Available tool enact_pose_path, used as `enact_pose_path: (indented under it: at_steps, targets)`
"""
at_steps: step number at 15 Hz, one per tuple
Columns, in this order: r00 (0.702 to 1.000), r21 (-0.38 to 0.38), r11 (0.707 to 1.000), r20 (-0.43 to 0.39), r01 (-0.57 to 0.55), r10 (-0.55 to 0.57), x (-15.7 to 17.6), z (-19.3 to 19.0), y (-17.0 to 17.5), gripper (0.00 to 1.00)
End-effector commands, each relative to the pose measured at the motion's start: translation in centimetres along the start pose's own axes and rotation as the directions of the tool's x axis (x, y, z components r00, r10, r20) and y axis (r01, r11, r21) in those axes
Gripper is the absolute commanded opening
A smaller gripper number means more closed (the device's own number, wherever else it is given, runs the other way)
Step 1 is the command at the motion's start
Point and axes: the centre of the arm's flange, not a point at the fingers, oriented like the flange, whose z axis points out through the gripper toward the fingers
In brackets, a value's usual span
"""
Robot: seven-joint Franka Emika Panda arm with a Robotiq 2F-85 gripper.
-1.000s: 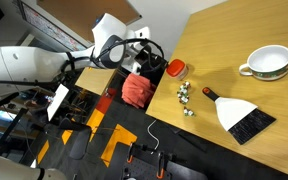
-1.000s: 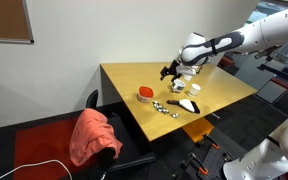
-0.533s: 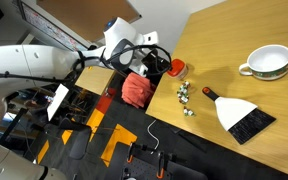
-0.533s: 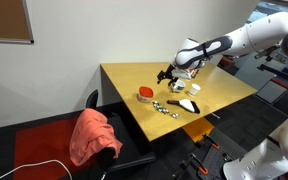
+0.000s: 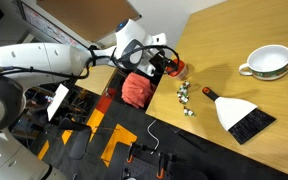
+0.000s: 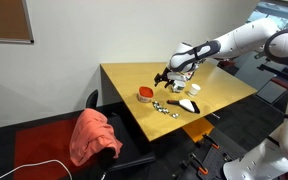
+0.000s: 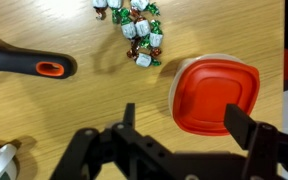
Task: Remove the red lid from the bowl, place one piece of candy in the bowl, put the red lid back on the bowl
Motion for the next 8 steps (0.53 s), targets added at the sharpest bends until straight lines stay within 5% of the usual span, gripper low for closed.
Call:
enact_pose_path:
  at_steps: [1,8]
  targets:
    - [1.0,0.001,1.0,0.009,-0.01,0.01,1.7,1.2,0.2,0.78]
    - [1.0,0.013,1.0,0.014,-0.015,0.015,3.0,3.0,1.0,0.66]
